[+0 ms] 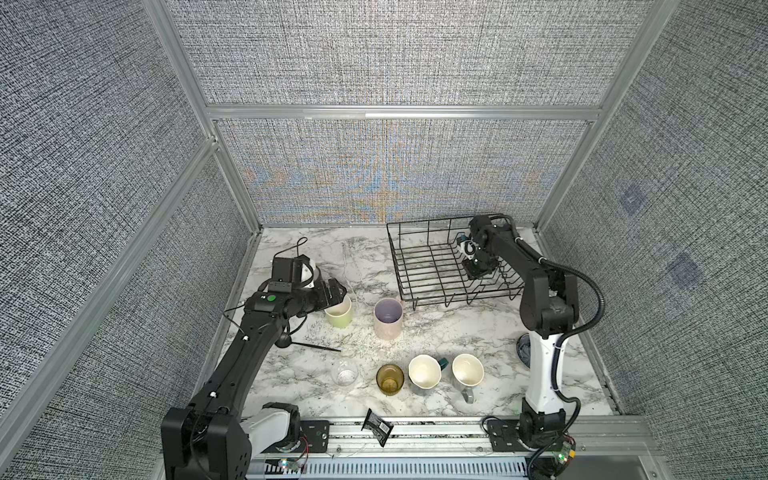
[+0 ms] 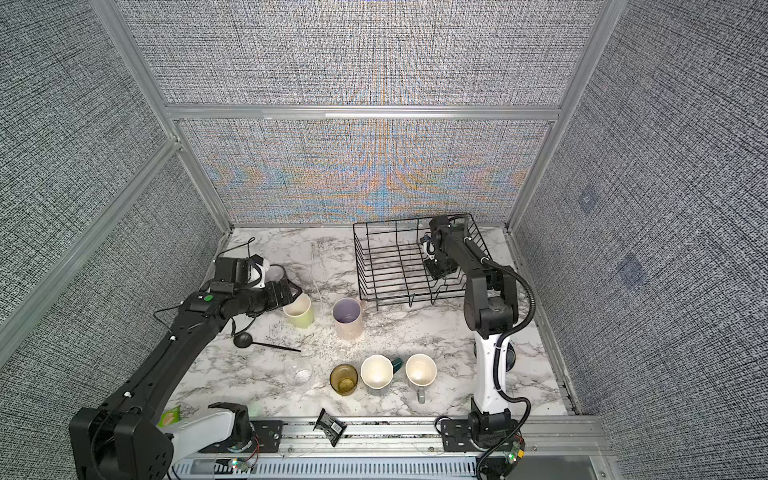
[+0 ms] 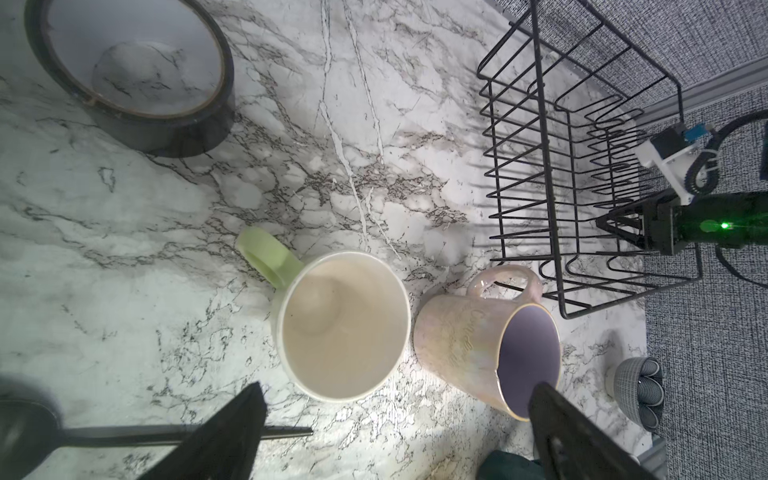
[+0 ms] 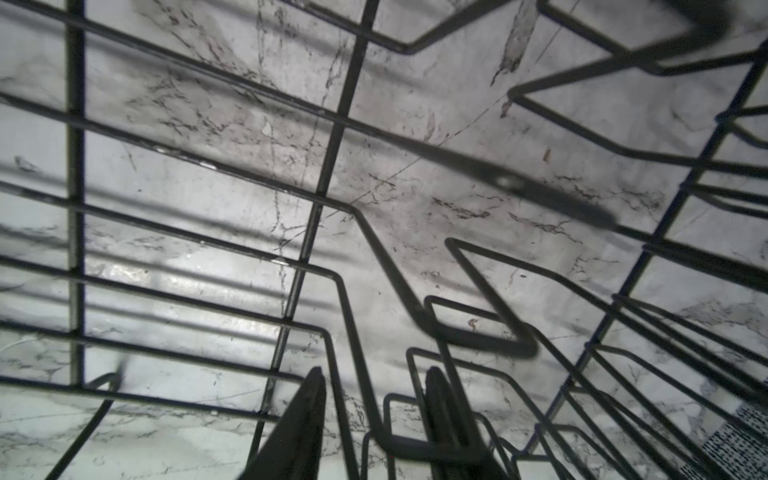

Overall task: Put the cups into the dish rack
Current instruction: 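Move the left gripper toward the pink mug while the right gripper moves over the rack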

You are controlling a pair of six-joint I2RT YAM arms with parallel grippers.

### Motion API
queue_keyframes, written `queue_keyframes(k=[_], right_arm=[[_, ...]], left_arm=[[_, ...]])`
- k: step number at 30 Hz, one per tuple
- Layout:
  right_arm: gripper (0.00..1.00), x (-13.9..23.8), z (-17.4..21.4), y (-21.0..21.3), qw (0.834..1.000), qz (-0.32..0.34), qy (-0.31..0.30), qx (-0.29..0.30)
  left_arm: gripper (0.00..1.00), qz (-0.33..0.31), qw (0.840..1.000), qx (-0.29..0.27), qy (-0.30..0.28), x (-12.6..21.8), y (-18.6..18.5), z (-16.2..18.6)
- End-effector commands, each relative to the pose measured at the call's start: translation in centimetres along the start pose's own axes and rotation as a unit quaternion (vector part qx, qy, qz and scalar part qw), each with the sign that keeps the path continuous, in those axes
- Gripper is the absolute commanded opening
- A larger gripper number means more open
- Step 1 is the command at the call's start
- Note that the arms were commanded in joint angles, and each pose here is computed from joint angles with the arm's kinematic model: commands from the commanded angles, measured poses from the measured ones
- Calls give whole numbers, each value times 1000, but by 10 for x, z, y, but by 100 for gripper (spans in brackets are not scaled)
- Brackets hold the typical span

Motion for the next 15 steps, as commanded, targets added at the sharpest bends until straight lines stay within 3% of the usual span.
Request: queue_keyframes(k=[1,9,15], right_arm=[[38,2,8,9,999,-20,19,28],[41,17,11,8,999,-7,9,31],[54,40,5,4,1000,7,-20,11]], left_arm=[[99,-7,1000,-2,16,2,1,7],[99,-36,999,10,38,-1,13,22],[99,-45,997,24,54,-7,16,25]])
Point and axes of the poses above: each gripper's point midway between its finger pads, its own x axis back along the fingers, its own y axis along the line the jaws close on, z = x × y, the point moved 6 cm from there along x, back along the fingers, and after that the axes turned 3 degrees about x, right-handed, at the moved point
